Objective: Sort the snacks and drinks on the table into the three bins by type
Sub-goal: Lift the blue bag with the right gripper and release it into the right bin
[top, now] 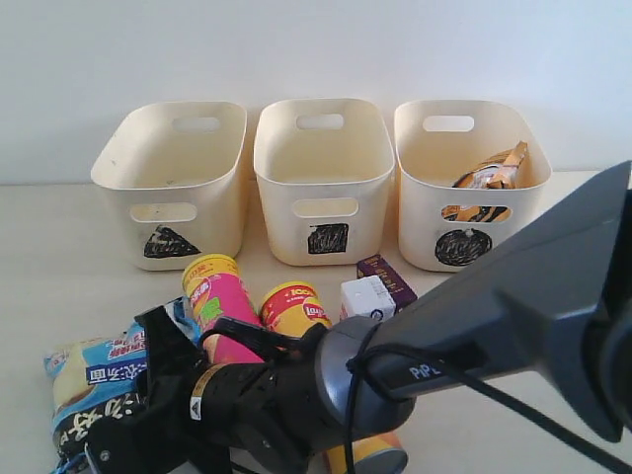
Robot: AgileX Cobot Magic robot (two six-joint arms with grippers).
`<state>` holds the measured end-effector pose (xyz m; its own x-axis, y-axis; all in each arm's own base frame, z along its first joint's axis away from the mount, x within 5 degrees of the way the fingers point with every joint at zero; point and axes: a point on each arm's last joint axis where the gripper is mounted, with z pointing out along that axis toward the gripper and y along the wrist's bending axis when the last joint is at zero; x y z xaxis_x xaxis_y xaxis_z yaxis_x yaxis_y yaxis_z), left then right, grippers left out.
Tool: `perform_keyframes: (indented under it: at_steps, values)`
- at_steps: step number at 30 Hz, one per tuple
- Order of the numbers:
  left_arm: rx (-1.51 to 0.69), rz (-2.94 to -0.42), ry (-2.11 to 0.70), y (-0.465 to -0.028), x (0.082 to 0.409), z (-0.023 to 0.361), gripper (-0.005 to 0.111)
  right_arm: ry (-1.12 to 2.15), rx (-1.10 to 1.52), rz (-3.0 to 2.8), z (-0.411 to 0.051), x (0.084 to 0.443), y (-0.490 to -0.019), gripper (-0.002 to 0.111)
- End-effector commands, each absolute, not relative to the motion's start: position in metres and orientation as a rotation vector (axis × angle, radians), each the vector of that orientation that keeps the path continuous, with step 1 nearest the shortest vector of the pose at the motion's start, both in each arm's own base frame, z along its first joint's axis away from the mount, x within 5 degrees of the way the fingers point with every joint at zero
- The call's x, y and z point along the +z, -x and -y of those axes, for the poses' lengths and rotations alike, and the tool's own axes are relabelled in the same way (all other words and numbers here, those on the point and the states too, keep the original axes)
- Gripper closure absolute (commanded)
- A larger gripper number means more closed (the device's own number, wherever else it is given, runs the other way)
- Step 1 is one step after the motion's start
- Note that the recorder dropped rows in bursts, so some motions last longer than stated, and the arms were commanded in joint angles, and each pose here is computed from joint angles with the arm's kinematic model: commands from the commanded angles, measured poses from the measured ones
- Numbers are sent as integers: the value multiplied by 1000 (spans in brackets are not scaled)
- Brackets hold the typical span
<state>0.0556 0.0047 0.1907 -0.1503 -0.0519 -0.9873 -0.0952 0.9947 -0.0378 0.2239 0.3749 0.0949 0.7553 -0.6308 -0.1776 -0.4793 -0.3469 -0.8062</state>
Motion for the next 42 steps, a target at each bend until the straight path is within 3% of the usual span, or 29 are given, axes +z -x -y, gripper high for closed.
perform_keyframes:
  at_steps: [1,16,23,33,42]
  values:
    - [31,-1712,109,-55,192,-4,103,1967,-183,-945,-372,105,-227,109]
    - [30,-1713,109,-55,192,-4,103,1712,-192,-874,-351,213,-216,109]
    - [30,-1713,109,-55,192,-4,103,1615,-233,-961,-320,257,-231,109]
    - [30,-1713,109,-55,192,-4,103,1507,-332,-1115,-254,292,-276,109]
    - [30,-1713,109,-55,192,-4,103,1392,-485,-1309,-178,293,-327,109]
